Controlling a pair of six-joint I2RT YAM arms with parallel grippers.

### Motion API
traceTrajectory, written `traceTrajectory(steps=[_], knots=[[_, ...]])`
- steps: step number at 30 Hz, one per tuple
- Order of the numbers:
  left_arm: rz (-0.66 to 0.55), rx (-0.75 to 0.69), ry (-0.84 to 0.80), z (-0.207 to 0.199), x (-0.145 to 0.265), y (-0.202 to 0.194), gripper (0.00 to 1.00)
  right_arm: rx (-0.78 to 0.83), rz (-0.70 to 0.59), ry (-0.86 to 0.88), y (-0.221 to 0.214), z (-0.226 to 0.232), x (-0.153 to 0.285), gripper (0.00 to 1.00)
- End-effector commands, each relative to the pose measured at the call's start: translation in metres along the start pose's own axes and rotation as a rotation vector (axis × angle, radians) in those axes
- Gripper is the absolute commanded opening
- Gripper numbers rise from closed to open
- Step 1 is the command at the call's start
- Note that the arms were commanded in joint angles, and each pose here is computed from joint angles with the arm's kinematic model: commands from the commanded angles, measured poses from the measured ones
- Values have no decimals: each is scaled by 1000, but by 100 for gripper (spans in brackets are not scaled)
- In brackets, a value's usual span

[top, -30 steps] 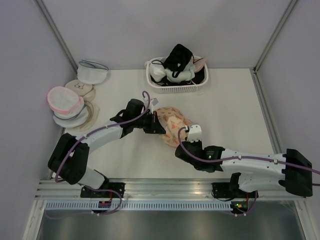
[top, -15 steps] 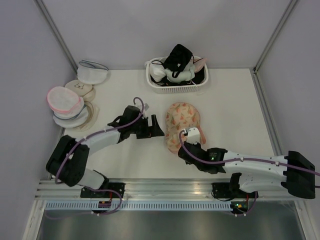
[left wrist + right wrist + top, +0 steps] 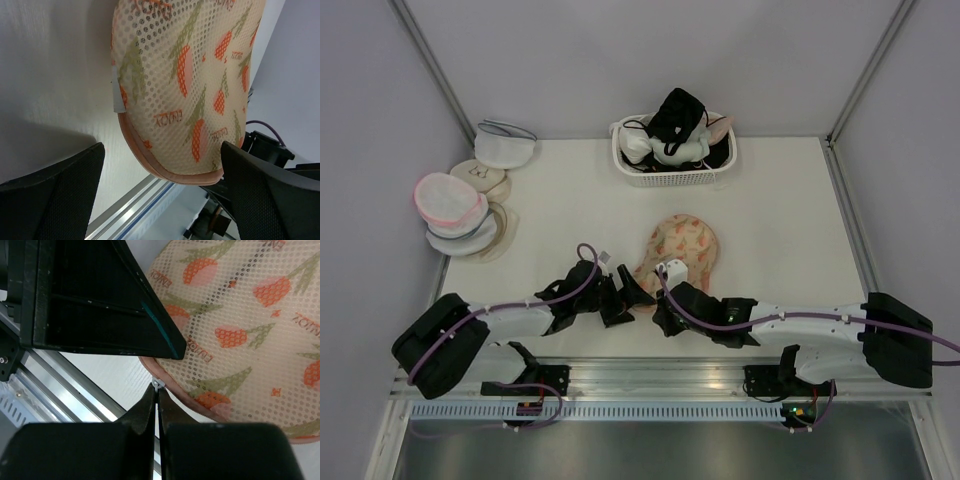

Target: Unzip the laundry bag and remove the bra

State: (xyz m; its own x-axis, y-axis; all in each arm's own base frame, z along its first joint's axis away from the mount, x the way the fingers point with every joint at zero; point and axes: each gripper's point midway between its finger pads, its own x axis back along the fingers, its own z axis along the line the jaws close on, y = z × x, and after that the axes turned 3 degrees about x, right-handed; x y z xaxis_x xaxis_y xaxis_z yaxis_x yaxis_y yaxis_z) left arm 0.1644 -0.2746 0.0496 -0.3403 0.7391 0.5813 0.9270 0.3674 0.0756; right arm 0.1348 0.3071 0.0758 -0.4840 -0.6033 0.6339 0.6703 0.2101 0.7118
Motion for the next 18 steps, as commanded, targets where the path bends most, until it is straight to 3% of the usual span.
traceTrajectory(steps=[1, 5, 7, 8, 10, 11, 18], knots=[[-62, 119, -103, -28, -3, 11, 100, 2, -51, 73, 18, 20, -5, 0], [-84, 135, -143, -37, -10, 17, 88, 18, -31, 75, 12, 19, -8, 1], [-83, 116, -209, -51, -10, 20, 61, 23, -21, 59, 9, 16, -9, 0], [-80, 116, -215, -52, -12, 20, 35, 26, -23, 48, 10, 14, -9, 0], [-67, 114, -214, -54, -17, 20, 7, 30, -10, 20, 6, 7, -7, 0], [-63, 112, -210, -53, -19, 20, 2, 28, -15, 8, 8, 5, -5, 0], [-86, 53, -166, -41, -20, 32, 2, 52, 43, -136, 0, -22, 5, 0]])
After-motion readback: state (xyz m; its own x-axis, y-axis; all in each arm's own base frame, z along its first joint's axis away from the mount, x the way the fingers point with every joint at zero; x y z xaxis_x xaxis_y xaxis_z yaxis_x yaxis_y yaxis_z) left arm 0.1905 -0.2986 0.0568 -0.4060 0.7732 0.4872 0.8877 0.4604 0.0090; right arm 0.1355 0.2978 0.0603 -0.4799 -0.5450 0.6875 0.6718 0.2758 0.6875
